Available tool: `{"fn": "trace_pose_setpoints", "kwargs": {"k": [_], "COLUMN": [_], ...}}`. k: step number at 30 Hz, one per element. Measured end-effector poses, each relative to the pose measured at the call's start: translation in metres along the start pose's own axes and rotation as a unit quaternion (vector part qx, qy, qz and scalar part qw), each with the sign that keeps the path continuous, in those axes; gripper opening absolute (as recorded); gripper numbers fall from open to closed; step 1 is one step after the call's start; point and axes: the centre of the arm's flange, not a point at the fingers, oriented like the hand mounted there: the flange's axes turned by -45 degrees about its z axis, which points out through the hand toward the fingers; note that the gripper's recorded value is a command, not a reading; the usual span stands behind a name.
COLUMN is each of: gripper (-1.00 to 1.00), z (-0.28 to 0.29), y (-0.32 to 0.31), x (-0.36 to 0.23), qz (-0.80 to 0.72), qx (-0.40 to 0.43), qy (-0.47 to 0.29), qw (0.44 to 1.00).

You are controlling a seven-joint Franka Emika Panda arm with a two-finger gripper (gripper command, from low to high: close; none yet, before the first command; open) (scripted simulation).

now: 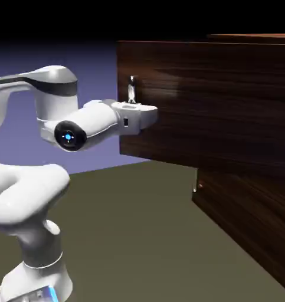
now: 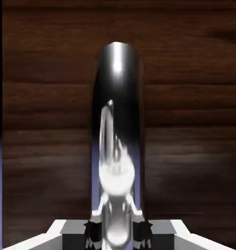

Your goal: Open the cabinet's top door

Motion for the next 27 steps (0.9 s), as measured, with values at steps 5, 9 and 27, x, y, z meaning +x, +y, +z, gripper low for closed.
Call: {"fn": "trace_pose_setpoints", "kwargs": {"k": [5,9,27], "gripper": [-1.00,-1.00,-1.00], "z": [-0.037,-0.070,-0.222], "y": [0.012,0.026,0.130], "x": [0.000,0.000,0.000], "qz": [0.000,0.000,0.000], "qx": [0.037,0.071,0.245], "qy": [0.000,0.000,0.000], "qw": [0.999,0.997,0.969]}}
